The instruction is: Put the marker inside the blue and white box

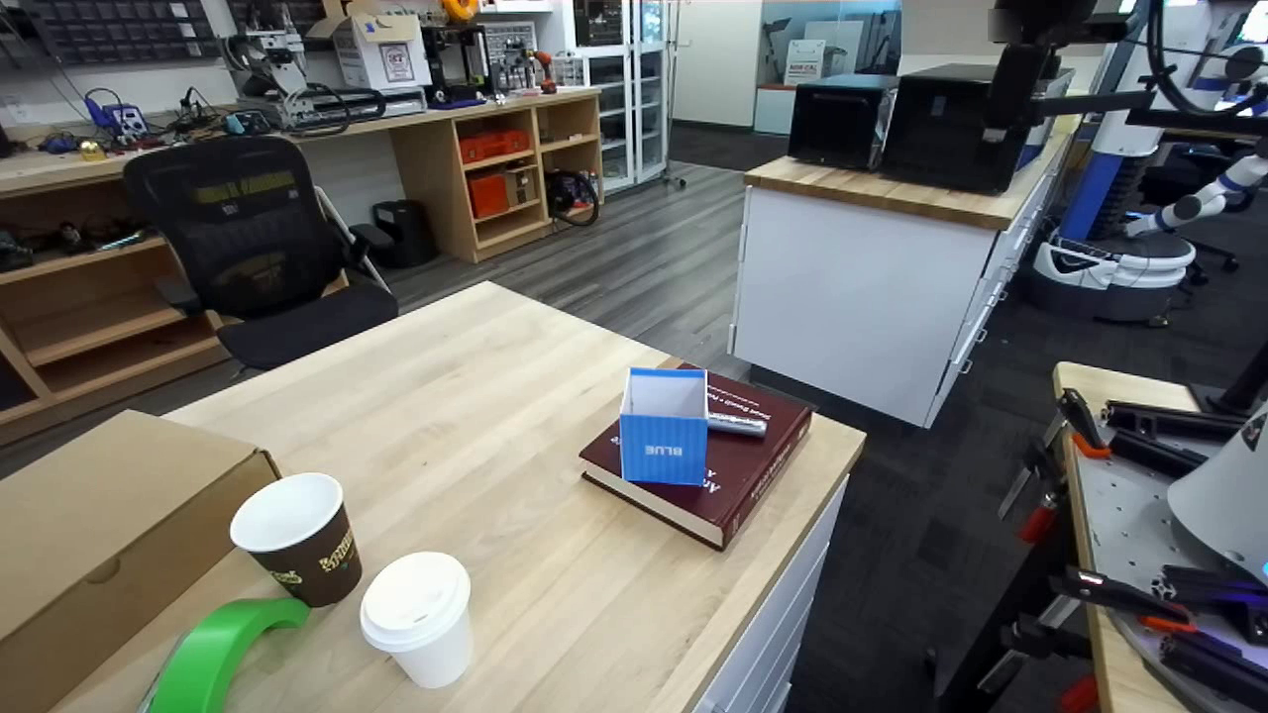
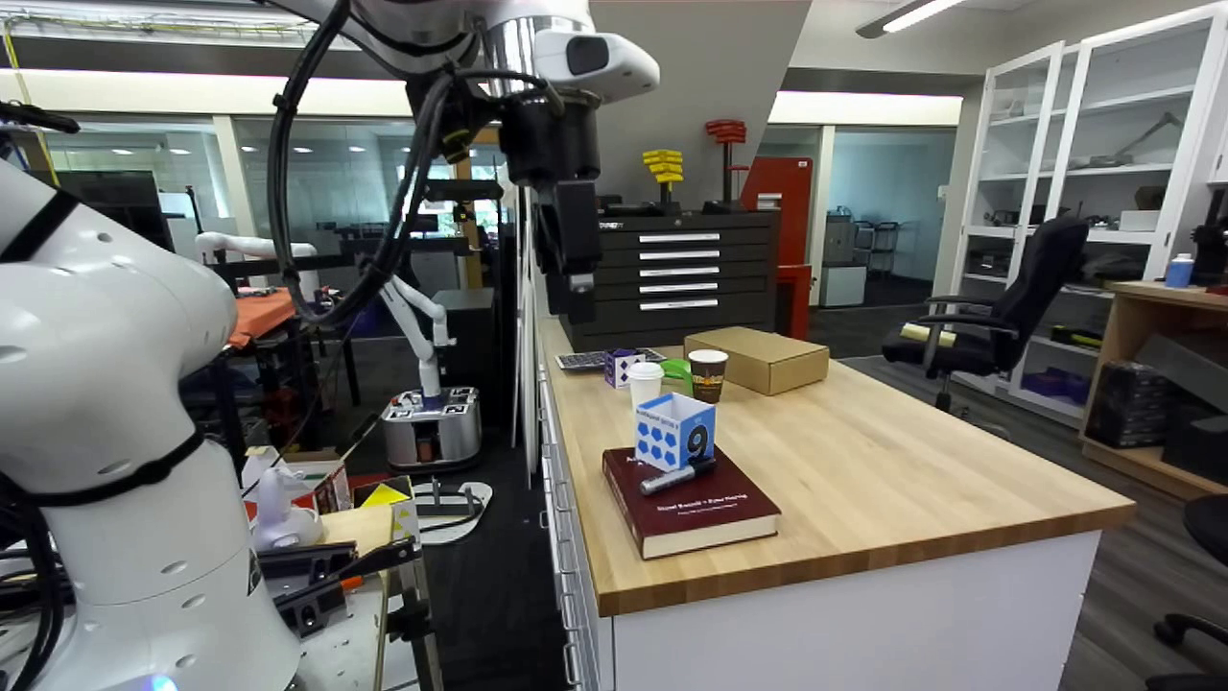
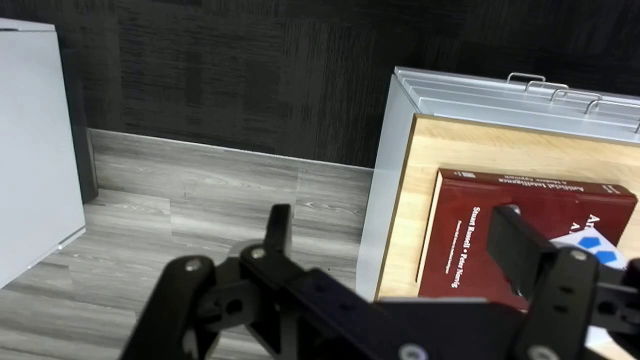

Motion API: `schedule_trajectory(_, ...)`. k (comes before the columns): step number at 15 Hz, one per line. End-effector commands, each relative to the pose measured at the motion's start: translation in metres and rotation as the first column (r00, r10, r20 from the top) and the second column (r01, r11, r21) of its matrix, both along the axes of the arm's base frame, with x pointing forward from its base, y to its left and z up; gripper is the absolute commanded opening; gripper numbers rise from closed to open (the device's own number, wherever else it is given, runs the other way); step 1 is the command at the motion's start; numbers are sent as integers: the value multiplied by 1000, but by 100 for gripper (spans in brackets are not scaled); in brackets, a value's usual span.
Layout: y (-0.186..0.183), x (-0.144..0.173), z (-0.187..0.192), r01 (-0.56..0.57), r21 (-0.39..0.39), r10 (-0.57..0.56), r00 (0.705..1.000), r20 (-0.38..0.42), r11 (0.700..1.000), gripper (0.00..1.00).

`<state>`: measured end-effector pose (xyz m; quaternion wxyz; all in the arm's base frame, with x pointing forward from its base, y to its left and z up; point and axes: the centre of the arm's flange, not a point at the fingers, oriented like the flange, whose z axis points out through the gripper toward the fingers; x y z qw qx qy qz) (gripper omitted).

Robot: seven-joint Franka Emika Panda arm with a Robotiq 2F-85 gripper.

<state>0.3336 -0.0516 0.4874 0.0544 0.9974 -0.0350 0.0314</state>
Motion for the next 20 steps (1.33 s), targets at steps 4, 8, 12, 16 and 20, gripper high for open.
schedule_trajectory(4,21,54,-31,-114,59,106,988,115,992,100)
schedule_trajectory(8,47,85,-65,-177,83,169,981,99,981,100)
schedule_trajectory(12,75,101,-99,-225,95,222,974,42,970,100)
schedule_trajectory(16,99,110,-123,-256,89,257,966,0,962,100)
schedule_trajectory(20,116,117,-139,-276,82,278,960,-20,958,100)
